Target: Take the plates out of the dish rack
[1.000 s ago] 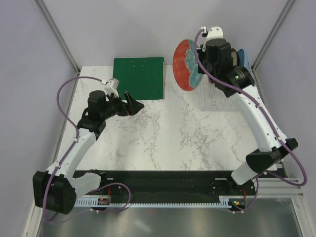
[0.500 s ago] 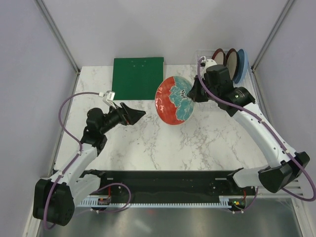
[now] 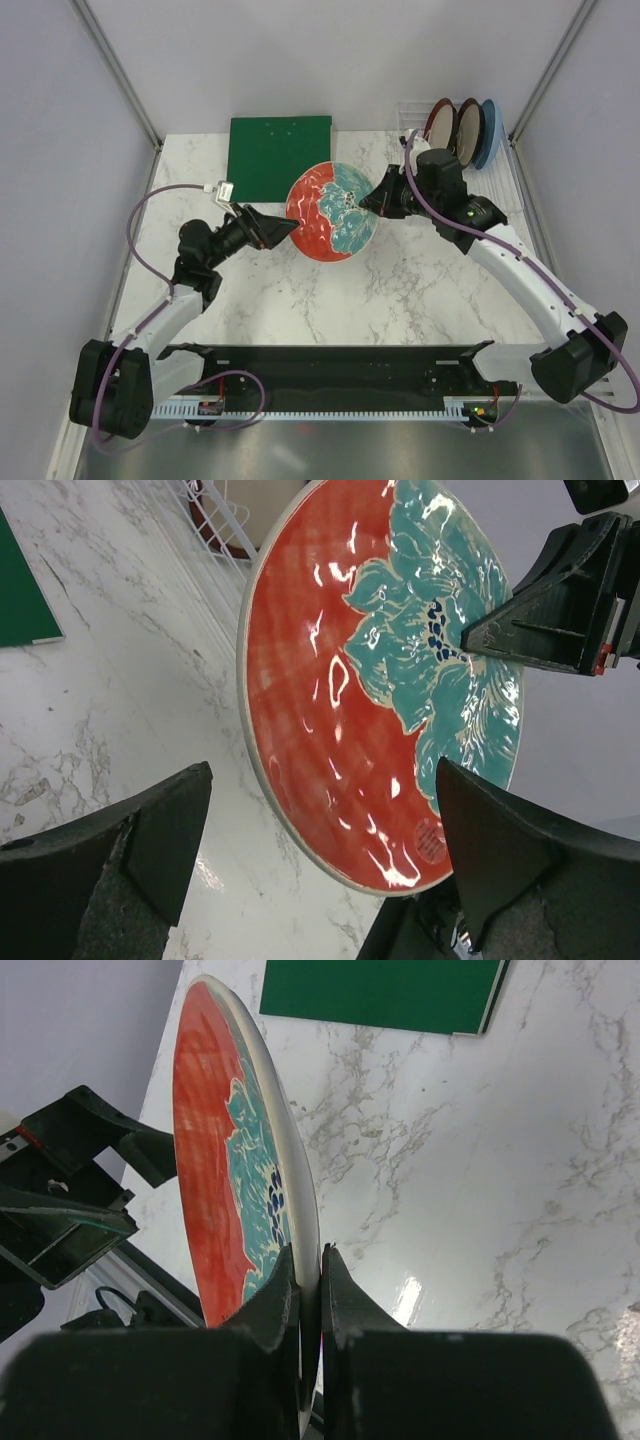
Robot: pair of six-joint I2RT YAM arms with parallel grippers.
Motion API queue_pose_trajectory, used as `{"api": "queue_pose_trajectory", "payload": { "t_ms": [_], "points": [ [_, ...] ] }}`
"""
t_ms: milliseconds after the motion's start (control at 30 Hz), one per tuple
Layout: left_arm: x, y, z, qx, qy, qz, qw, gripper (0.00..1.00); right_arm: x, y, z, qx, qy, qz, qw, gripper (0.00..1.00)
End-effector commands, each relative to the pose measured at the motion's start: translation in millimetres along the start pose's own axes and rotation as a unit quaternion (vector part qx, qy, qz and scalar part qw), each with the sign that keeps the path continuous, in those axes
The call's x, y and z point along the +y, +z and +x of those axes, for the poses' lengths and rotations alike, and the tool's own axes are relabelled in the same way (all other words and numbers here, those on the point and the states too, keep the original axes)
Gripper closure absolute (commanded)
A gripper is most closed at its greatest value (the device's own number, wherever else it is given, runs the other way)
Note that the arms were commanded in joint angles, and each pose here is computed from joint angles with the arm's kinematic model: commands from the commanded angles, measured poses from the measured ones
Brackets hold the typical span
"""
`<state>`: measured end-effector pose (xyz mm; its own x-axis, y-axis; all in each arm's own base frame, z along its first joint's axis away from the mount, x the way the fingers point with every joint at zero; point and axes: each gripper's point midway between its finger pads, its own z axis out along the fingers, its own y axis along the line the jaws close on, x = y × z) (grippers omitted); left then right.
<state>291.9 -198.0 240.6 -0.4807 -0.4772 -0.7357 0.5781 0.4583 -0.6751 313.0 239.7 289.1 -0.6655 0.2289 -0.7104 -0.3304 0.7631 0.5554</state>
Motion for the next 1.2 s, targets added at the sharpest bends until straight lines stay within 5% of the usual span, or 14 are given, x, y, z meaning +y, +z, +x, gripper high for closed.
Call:
{"api": "queue_pose_trajectory", "payload": {
  "t_ms": [0,267,467,633,833,1033,1167],
  "points": [
    [-18.8,9.4,-9.0,-0.011,0.001,0.048,0.999,0.0,72.8,-28.6,-54.6,-0.102,0.004,-0.14,0.985,1.0],
    [-21.7,27.5,-5.0,0.003,0.0,0.066,0.998,0.02,75.7,-23.5,-45.4,-0.091,0.013,-0.156,0.983,1.0],
    [-20.7,29.5,-0.6,0.012,-0.003,0.069,0.998,0.43,72.4,-21.4,-45.0,-0.094,0.015,-0.15,0.984,1.0],
    [-10.1,27.0,1.7,0.013,-0.006,0.034,0.999,0.98,65.3,-19.9,-44.2,-0.096,0.012,-0.132,0.987,1.0],
    [7.9,22.8,7.9,0.037,0.011,-0.024,0.999,0.98,54.1,-19.7,-44.9,-0.104,0.007,-0.103,0.989,0.94],
    [23.1,5.6,2.6,0.025,0.037,-0.099,0.994,0.98,34.9,-16.2,-42.8,-0.108,-0.002,-0.058,0.992,0.49],
    [31.5,-6.4,2.4,0.035,0.055,-0.142,0.988,0.98,20.2,-15.4,-43.8,-0.113,-0.013,-0.019,0.993,0.47]
  ]
}}
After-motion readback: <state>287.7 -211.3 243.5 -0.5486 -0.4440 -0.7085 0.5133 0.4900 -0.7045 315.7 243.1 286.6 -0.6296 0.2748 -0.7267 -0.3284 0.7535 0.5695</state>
